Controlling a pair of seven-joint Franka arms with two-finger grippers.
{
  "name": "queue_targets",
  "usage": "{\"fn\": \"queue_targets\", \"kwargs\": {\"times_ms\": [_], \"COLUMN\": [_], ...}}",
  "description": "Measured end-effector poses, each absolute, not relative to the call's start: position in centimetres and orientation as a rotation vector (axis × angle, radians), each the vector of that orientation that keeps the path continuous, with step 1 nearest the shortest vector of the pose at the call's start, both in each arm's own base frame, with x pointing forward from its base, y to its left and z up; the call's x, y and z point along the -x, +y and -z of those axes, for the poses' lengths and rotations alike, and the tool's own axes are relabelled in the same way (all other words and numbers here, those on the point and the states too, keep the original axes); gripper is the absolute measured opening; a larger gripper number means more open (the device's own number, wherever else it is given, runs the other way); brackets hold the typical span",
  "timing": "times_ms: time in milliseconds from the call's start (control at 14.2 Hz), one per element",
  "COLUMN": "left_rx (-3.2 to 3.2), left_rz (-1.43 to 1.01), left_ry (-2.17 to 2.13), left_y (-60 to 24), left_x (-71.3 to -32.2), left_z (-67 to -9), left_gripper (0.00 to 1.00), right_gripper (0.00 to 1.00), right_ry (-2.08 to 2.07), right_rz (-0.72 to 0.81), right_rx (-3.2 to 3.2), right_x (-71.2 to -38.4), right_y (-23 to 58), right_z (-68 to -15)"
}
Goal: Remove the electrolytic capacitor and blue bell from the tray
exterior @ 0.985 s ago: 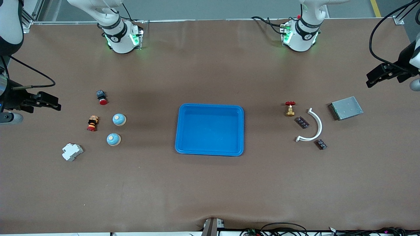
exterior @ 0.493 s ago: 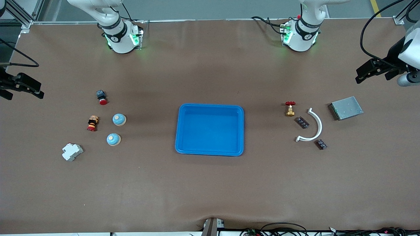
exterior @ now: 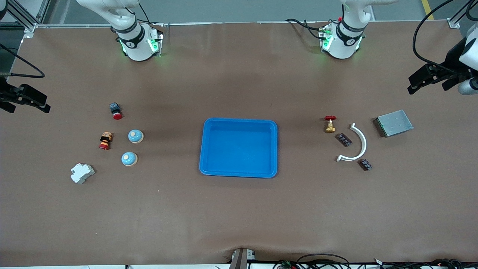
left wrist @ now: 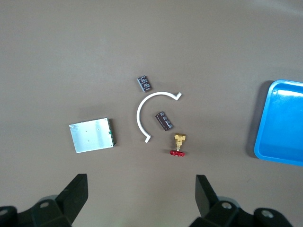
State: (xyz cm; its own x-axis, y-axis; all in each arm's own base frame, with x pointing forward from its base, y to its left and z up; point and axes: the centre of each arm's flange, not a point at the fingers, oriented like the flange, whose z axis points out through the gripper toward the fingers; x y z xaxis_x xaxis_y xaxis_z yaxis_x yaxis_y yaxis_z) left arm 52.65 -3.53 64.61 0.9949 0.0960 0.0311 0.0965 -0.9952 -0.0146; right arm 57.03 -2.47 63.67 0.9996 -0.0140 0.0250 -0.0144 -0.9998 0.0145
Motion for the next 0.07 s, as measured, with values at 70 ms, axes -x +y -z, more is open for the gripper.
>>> {"fn": "queue_targets", "kwargs": {"times_ms": [70], "left_rx": [3.122], "left_rz": [0.048], "left_ry": [-0.151], "left_y": [-3.54], "left_x": [-52.65], "left_z": [-64.64], "left_gripper": [1.0], "right_gripper": [1.0], "right_ry": [-0.028], "right_rz": [-0.008], "right_rx": [-3.135], "right_x": [-56.82], "right_y": [-2.38], "right_z": [-63.47]}}
